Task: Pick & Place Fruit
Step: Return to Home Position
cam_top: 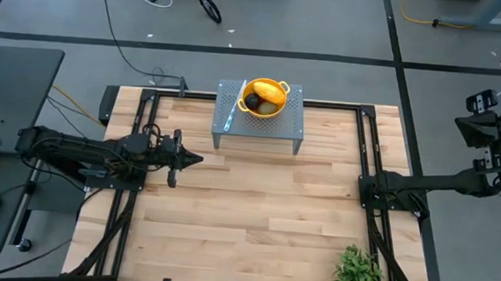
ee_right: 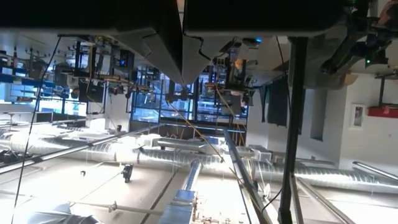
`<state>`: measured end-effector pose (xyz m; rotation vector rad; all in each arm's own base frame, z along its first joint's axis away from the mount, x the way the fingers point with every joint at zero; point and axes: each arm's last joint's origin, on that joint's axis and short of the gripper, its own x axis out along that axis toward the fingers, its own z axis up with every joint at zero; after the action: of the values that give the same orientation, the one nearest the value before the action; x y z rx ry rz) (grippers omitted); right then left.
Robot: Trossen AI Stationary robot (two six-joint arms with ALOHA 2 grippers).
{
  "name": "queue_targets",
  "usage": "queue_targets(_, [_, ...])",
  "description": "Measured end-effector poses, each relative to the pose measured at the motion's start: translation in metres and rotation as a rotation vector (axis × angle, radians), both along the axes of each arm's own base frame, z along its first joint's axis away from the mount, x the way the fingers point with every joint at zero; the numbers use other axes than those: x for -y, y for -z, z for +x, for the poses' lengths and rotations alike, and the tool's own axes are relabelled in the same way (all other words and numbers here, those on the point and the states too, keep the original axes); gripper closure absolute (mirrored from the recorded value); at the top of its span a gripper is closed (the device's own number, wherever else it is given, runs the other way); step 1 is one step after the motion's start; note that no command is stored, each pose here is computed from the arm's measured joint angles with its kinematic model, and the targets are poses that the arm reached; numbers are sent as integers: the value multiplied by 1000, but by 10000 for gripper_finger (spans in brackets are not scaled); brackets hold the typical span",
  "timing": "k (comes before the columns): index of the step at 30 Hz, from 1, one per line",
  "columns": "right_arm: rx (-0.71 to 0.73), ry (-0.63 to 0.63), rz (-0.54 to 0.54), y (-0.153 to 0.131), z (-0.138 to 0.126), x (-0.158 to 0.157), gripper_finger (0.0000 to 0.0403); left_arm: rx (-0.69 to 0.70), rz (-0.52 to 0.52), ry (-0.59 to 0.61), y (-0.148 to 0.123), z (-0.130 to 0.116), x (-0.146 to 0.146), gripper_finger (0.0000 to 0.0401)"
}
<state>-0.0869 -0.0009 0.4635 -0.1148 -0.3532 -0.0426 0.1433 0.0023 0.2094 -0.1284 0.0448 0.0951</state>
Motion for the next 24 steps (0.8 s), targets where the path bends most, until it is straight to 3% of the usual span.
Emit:
queue_targets(16, [-1, 0, 0, 0, 0, 0, 402, -2, 12, 7, 0, 0, 0, 399])
queue_targets(24, [-1, 0, 0, 0, 0, 0, 402, 10, 39, 91, 1, -3, 3, 399])
